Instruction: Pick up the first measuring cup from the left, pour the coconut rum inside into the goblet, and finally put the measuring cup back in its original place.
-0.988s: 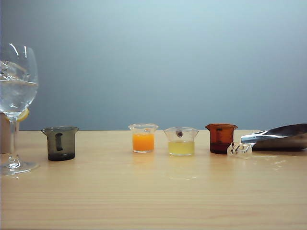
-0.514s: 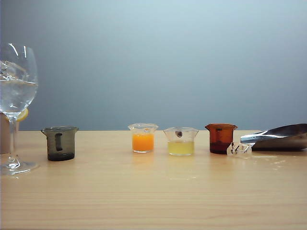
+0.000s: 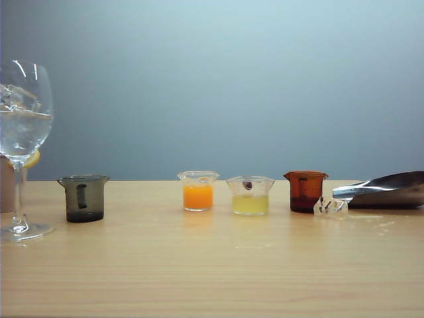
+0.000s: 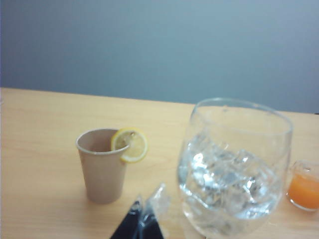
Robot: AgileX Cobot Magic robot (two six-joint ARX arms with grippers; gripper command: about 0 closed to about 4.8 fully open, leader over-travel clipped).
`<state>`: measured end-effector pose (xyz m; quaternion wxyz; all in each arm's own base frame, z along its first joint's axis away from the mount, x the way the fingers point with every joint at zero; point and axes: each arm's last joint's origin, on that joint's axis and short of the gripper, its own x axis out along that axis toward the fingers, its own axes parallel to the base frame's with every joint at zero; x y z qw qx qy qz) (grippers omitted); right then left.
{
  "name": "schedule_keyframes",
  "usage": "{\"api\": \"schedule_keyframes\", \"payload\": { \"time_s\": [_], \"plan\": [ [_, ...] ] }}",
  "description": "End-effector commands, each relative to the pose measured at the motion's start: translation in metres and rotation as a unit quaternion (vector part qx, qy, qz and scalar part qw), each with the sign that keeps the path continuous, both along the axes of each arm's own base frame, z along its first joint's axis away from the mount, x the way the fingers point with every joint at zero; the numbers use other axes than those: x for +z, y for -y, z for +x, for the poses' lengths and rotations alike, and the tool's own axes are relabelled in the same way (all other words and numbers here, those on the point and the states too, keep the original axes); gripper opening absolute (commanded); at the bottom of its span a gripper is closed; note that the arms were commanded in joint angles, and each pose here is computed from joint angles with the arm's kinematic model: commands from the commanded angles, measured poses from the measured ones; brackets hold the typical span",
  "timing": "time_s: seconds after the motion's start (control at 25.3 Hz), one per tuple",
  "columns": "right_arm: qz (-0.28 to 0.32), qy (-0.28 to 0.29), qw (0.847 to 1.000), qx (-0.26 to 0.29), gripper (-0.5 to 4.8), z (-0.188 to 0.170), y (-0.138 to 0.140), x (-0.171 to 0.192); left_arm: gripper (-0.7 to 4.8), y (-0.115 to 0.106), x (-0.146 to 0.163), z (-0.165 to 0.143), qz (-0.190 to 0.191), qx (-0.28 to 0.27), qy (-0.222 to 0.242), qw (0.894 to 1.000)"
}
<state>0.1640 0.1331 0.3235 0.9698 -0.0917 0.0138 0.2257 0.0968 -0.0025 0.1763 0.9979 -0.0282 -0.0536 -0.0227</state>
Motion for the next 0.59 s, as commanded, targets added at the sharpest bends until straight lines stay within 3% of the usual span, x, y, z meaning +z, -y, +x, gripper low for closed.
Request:
{"api": "schedule_keyframes", "payload": {
  "time_s": [0.04,0.2,0.36,0.59],
  "plan": [
    [0.006,0.005,1.000,-0.001,0.00,-0.0005,0.0004,0.0025,-0.05,0.0003,0.0009,-0.0003,0.012,-0.001,0.006,1.000],
    [0.003,0.001,1.000,-0.001,0.00,-0.0005,0.0004,0.0015,-0.05,0.0004,0.0010,-0.0003,0.042,0.002,0.007,0.999],
    [-0.001,-0.003,1.000,-0.001,0.00,-0.0006,0.0004,0.0005,0.30,-0.0001,0.0013,-0.0003,0.042,0.010,0.008,0.999],
    [-0.001,-0.003,1.000,-0.001,0.00,-0.0005,0.0006,0.0005,0.30,0.0000,0.0001,-0.0002,0.041,0.007,0.002,0.999]
  ]
}}
